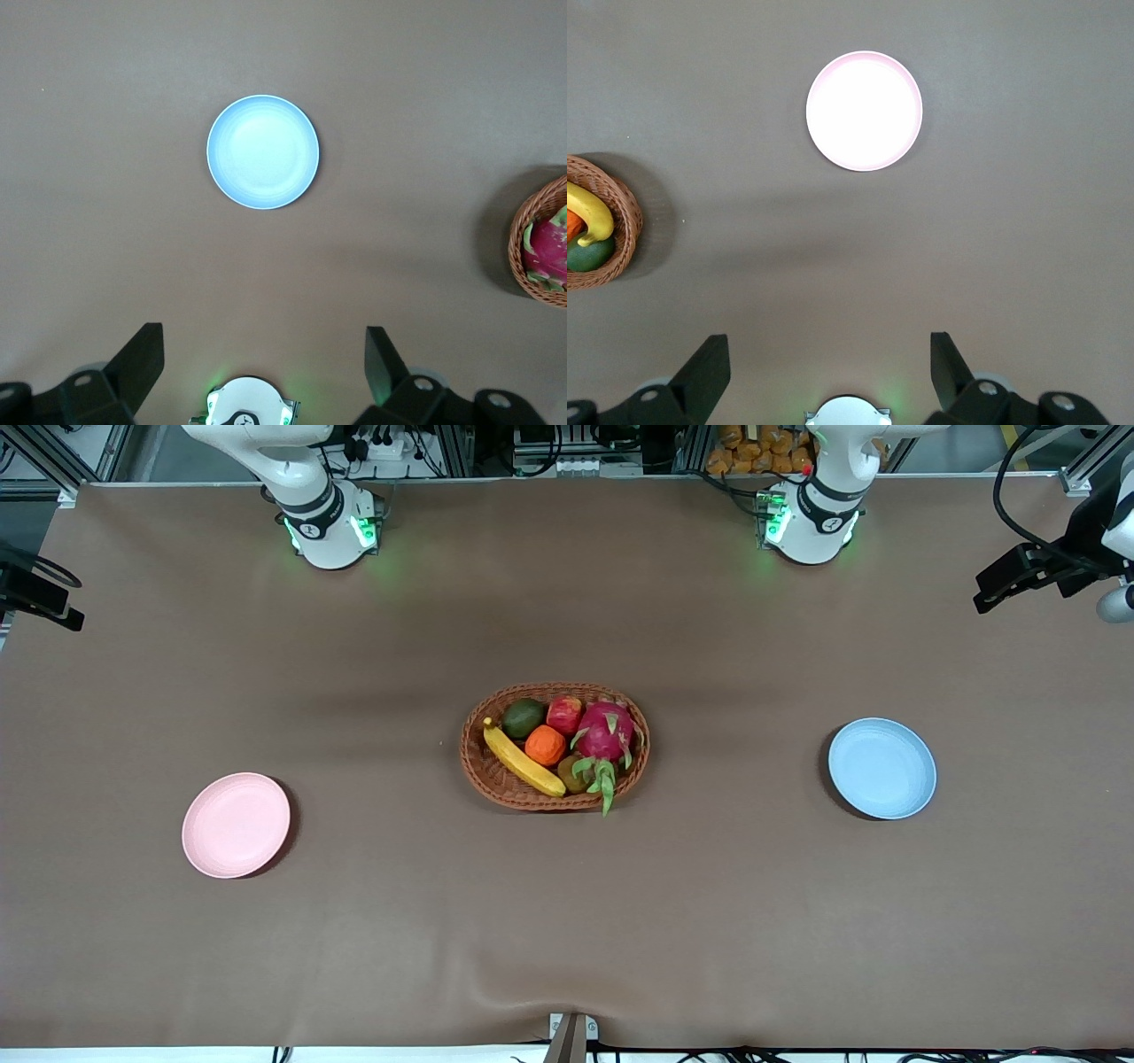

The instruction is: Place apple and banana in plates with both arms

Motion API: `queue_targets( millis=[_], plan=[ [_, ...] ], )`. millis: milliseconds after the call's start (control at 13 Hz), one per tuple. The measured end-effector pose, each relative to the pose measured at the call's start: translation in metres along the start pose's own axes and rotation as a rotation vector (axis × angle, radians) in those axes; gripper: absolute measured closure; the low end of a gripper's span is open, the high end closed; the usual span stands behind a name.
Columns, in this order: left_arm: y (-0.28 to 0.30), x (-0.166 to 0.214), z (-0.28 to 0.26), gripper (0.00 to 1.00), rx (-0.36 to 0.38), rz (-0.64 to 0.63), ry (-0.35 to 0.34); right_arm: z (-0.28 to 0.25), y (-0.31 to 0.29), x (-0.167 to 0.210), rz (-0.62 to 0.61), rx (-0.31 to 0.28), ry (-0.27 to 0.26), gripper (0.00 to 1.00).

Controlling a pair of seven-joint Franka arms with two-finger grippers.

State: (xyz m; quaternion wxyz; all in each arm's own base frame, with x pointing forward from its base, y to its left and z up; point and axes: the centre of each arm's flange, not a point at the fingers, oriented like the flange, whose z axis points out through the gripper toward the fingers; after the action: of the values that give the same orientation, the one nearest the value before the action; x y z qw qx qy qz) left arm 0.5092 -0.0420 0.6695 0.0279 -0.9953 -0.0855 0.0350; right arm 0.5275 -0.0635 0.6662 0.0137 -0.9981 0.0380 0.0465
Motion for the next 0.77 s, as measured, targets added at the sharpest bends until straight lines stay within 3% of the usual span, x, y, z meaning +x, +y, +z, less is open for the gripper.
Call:
queue_targets(
  millis=[540, 772],
  plan=[
    [0.002, 0.000, 0.000, 0.00, 0.001, 0.004, -0.001, 0.000, 0.001, 0.000, 0.001, 0.000, -0.001, 0.00],
    [0.030, 0.001, 0.012, 0.00, 0.010, 0.055, -0.022, 0.001, 0.000, 0.000, 0.001, 0.000, -0.001, 0.00]
  ],
)
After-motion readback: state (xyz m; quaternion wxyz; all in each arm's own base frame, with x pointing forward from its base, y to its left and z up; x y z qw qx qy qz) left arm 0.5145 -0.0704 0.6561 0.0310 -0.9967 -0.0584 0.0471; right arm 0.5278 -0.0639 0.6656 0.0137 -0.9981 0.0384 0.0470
